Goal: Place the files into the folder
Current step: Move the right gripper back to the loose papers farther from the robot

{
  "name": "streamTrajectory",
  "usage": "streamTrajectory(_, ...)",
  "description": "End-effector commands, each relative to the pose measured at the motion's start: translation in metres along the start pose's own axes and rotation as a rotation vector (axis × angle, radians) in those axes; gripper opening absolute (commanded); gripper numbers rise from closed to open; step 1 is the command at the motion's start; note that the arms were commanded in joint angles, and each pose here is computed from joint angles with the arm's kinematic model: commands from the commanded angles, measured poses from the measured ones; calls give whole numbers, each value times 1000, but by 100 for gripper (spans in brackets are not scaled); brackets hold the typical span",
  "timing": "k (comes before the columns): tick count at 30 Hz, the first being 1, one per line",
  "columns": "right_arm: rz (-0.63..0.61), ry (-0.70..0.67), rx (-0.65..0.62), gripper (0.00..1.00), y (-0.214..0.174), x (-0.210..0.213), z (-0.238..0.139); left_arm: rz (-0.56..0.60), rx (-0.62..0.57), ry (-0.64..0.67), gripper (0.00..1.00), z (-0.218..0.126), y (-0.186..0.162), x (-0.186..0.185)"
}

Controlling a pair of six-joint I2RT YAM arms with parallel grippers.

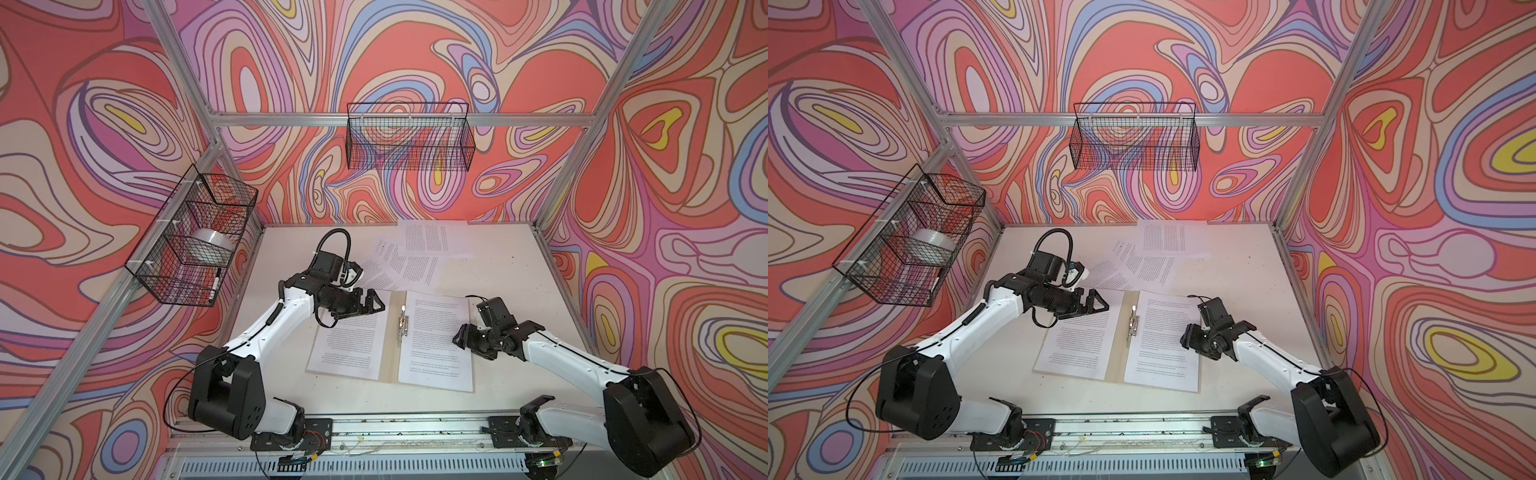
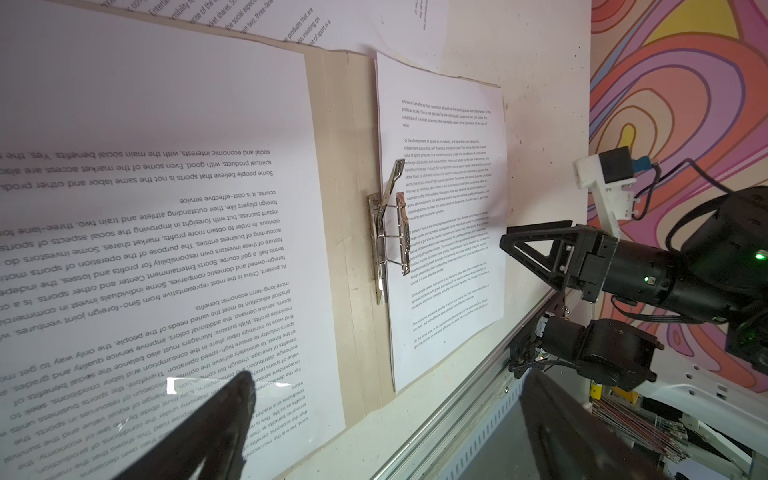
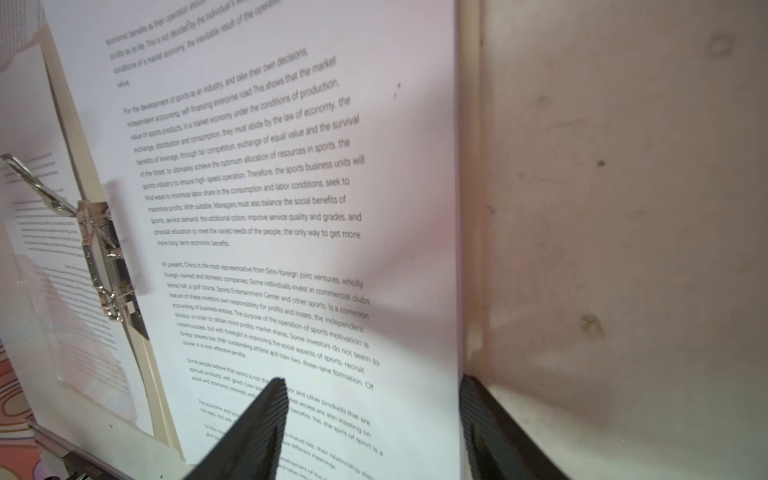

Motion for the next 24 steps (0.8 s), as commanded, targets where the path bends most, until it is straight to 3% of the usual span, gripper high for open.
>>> streamTrajectory(1, -16, -87, -115, 78, 13, 0, -21, -25, -6, 59, 100, -1, 2, 5)
streamTrajectory(10, -190, 85, -191, 88, 60, 71, -20, -235, -119, 206, 100, 10, 43, 43)
streamTrajectory(17, -276, 202, -140, 89, 99, 130, 19, -362, -202, 287, 100, 21, 100, 104)
streamTrajectory(24, -305, 249, -64, 89, 116, 157, 52, -419, -145, 396, 100, 32, 128, 159)
Point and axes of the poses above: each gripper's point midway between its finger pads, its own z axis out along the fingers, its own x axis along the line the jaws close on, y = z × x, the point moved 7 cm from there along -z, back along the fingers, and after that the axes turned 10 degrees about z, right-handed, at the moved point
